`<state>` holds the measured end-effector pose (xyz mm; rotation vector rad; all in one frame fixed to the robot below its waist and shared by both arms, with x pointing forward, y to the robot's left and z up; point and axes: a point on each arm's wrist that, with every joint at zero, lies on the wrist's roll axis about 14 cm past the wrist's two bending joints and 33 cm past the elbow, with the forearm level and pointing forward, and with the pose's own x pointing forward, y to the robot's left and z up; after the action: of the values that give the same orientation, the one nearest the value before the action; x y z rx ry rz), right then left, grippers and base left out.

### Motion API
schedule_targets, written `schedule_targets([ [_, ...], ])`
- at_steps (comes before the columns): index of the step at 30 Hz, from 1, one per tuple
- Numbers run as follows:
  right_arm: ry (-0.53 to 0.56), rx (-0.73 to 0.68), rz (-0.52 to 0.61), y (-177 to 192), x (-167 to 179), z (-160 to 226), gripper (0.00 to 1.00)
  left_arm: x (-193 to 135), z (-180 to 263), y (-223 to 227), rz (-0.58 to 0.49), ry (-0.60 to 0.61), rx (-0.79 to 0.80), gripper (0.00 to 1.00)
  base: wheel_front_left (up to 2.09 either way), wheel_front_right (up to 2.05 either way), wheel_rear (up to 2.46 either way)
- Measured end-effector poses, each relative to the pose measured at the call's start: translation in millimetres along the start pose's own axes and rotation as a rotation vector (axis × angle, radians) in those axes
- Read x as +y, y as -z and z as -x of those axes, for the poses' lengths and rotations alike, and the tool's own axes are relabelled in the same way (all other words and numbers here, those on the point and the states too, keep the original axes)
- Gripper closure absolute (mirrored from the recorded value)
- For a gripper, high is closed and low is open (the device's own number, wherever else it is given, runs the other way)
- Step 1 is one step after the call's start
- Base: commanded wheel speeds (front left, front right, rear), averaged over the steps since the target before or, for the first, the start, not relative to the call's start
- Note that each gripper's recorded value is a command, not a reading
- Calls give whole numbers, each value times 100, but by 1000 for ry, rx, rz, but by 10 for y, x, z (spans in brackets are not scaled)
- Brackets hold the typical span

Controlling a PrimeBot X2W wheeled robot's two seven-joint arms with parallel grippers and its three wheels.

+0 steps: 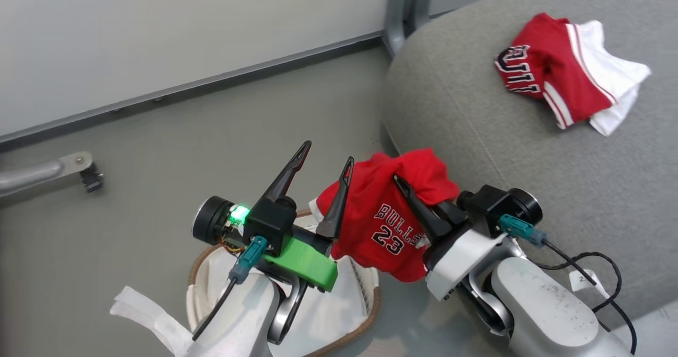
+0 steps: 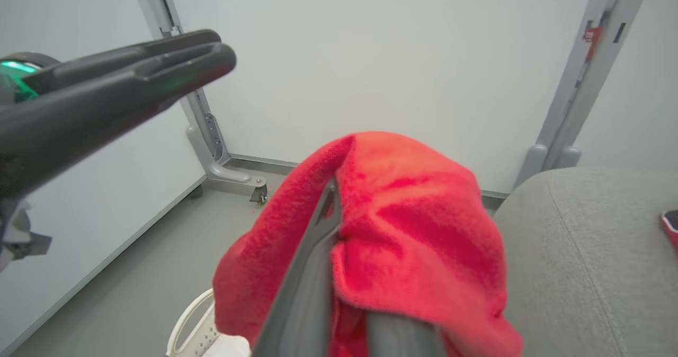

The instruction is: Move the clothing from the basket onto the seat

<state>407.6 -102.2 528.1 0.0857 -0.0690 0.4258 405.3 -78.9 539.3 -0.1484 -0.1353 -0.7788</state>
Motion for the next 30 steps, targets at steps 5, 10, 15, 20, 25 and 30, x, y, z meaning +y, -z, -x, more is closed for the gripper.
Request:
schedule_targets([
  [5, 158, 2, 15, -48, -473, 344, 100, -321, -183, 162, 35, 109, 27, 0, 0, 0, 0],
  [10, 288, -19, 136, -335, -1049, 561, 100, -544, -320, 349, 53, 191, 58, 0, 0, 0, 0],
  [15, 399, -71, 330, -927, -1734, 586, 100, -564, -406, 595, 73, 220, 100, 0, 0, 0, 0],
  [20, 537, -89, 490, -1459, -2419, 623, 100, -464, -465, 845, 83, 218, 139, 0, 0, 0, 0],
  [25, 654, -108, 546, -1743, -2928, 544, 100, -249, -454, 1105, 102, 176, 180, 0, 0, 0, 0],
  [30, 713, -21, 540, -1466, -3290, 356, 100, 46, -386, 1325, 111, 107, 219, 0, 0, 0, 0],
])
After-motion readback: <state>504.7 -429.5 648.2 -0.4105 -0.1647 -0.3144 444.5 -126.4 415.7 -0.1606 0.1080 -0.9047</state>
